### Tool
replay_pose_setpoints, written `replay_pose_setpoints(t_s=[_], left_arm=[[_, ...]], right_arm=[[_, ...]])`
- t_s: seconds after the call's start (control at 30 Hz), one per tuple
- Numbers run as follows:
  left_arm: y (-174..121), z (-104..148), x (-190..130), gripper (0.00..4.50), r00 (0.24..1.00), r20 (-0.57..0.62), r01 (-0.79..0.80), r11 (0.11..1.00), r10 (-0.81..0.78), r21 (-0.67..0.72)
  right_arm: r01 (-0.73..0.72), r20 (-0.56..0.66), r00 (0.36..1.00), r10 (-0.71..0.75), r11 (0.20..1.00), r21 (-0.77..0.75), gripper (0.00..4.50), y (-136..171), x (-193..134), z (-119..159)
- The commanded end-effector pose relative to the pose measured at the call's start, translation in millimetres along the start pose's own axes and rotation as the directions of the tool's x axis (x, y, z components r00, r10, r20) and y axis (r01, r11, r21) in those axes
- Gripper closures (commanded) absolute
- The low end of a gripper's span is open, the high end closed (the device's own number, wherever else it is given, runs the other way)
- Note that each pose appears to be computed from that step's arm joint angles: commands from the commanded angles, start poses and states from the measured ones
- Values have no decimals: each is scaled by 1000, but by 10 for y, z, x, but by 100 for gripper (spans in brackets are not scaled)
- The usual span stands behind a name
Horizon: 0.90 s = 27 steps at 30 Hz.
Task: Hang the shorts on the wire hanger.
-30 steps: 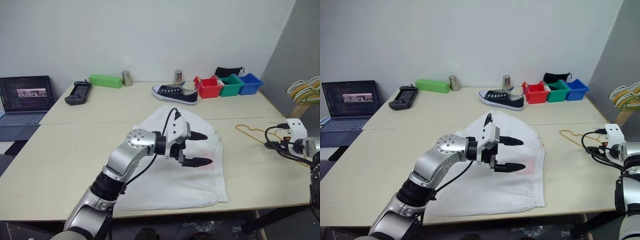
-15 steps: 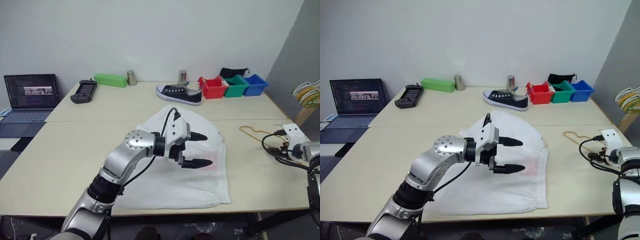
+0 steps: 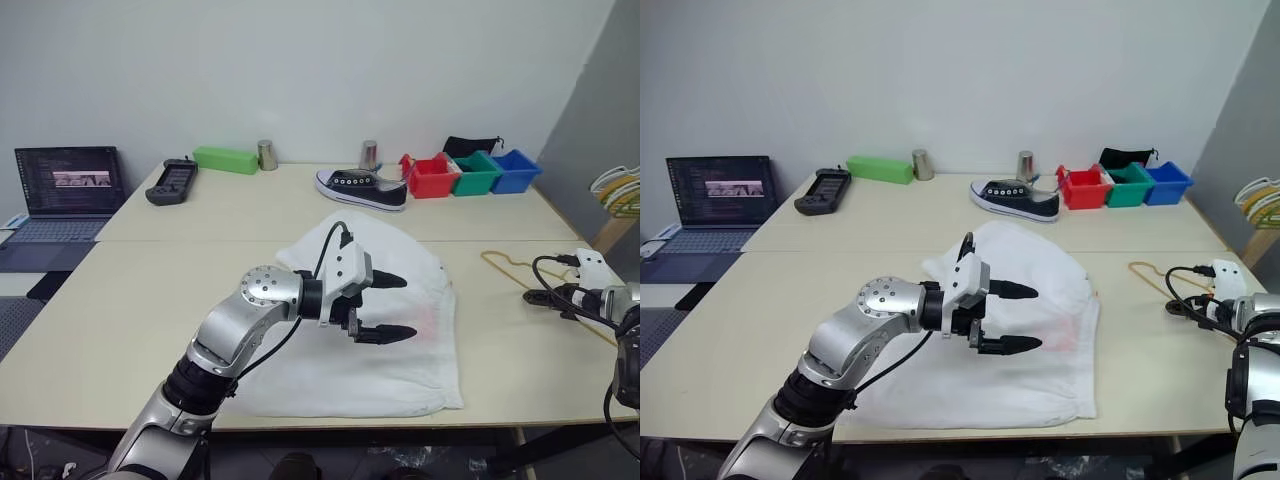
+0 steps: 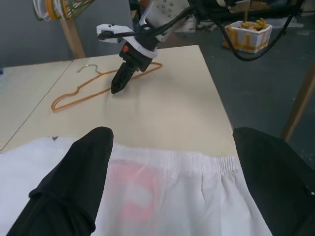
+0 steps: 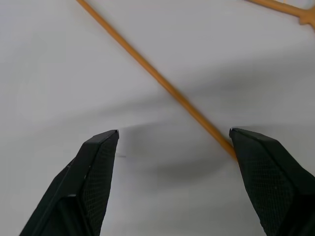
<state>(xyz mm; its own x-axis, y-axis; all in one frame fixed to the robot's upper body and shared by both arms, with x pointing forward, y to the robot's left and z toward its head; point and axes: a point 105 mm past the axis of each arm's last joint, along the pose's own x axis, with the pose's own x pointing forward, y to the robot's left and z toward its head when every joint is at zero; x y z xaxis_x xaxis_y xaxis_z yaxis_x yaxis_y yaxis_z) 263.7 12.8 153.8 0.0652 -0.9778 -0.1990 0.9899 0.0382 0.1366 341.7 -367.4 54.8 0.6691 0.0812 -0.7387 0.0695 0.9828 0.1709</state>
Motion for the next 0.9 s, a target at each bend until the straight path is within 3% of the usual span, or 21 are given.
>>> replay_pose_setpoints(t_s=[0.03, 0.33, 0.63, 0.77, 0.9], left_arm=[[-17, 109, -94, 33, 999, 26, -25, 999, 24, 40], [-119, 60, -172, 33, 999, 25, -47, 999, 47, 8], [-99, 67, -254, 33, 1000, -2, -18, 1000, 18, -5], [-41, 88, -211, 33, 1000, 4, -4, 1000, 4, 3], [-16, 91, -198, 33, 1000, 7, 10, 1000, -10, 4]], right_arm=[[-104, -19, 994, 104, 994, -36, 70, 190, -50, 140], [-300, -153, 942, 299, 954, 20, 70, 663, -165, 208], [-355, -235, 910, 341, 935, -18, 70, 981, -422, -317], [-152, -98, 987, 124, 918, -366, 70, 698, -529, -168], [24, 91, 996, 10, 930, -367, 70, 515, -745, 198]])
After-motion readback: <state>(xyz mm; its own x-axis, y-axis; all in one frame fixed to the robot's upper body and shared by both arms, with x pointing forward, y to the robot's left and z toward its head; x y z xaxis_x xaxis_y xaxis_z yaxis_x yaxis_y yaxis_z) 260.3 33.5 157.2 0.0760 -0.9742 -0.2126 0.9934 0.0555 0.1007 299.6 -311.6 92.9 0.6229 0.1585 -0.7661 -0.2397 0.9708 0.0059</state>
